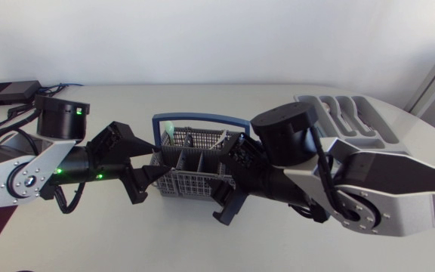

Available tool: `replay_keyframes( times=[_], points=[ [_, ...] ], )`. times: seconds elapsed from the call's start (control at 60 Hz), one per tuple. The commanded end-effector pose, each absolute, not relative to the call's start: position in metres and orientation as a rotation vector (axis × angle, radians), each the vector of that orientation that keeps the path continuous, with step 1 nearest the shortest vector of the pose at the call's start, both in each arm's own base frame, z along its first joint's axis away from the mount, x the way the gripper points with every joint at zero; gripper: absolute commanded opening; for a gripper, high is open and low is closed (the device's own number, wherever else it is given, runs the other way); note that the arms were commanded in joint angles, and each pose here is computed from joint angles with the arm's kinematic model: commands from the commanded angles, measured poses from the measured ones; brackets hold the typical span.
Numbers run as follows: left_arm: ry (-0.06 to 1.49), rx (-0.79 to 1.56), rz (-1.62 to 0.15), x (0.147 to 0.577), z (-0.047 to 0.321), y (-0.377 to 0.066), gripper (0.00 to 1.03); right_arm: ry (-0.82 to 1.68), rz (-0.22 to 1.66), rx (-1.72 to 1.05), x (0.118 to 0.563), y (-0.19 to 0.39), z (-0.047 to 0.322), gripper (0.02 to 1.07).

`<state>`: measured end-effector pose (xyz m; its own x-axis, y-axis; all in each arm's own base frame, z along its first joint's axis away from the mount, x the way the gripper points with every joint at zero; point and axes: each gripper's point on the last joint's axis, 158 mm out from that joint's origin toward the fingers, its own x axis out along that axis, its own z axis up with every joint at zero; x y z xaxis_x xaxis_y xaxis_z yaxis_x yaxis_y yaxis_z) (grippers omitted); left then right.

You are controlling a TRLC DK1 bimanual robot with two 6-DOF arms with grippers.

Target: Unload the cutlery basket into the drawer organizer.

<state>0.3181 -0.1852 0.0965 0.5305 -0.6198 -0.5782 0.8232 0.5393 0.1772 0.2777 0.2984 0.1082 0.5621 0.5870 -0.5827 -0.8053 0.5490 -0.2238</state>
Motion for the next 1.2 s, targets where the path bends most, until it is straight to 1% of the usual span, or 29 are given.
replay_keyframes(
  times=[0.0, 0.067, 0.167, 0.233, 0.367, 0.767, 0.9, 0.917, 0.967, 1.0, 1.05, 1.117, 1.183],
  points=[
    [0.469, 0.451, -0.897, 0.327, 0.105, -0.191, 0.56, 0.484, 0.864, -0.529, 0.276, 0.298, 0.099, 0.72],
    [0.472, 0.449, -0.900, 0.326, 0.105, -0.192, 0.54, 0.485, 0.863, -0.528, 0.275, 0.298, 0.099, 0.72],
    [0.474, 0.448, -0.905, 0.325, 0.104, -0.192, 0.38, 0.481, 0.867, -0.528, 0.274, 0.298, 0.098, 0.72],
    [0.475, 0.448, -0.906, 0.325, 0.104, -0.192, 0.36, 0.482, 0.869, -0.529, 0.273, 0.299, 0.098, 0.72],
    [0.471, 0.448, -0.908, 0.324, 0.106, -0.193, 0.25, 0.478, 0.875, -0.530, 0.272, 0.302, 0.099, 0.72],
    [0.431, 0.454, -0.949, 0.328, 0.132, -0.216, 0.25, 0.469, 0.895, -0.550, 0.274, 0.315, 0.095, 0.72],
    [0.440, 0.455, -0.949, 0.327, 0.134, -0.216, 0.22, 0.467, 0.901, -0.551, 0.274, 0.319, 0.094, 0.72],
    [0.443, 0.456, -0.948, 0.326, 0.134, -0.215, 0.23, 0.467, 0.903, -0.551, 0.274, 0.319, 0.094, 0.72],
    [0.468, 0.452, -0.930, 0.324, 0.134, -0.207, 0.30, 0.469, 0.902, -0.550, 0.272, 0.317, 0.093, 0.72],
    [0.480, 0.449, -0.918, 0.322, 0.134, -0.201, 0.33, 0.472, 0.903, -0.551, 0.271, 0.316, 0.092, 0.72],
    [0.499, 0.450, -0.888, 0.322, 0.133, -0.192, 0.33, 0.475, 0.903, -0.553, 0.270, 0.314, 0.090, 0.72],
    [0.528, 0.442, -0.880, 0.314, 0.133, -0.185, 0.37, 0.477, 0.903, -0.553, 0.269, 0.313, 0.089, 0.72],
    [0.546, 0.445, -0.867, 0.307, 0.134, -0.179, 0.38, 0.475, 0.903, -0.553, 0.268, 0.312, 0.090, 0.72]
  ],
)
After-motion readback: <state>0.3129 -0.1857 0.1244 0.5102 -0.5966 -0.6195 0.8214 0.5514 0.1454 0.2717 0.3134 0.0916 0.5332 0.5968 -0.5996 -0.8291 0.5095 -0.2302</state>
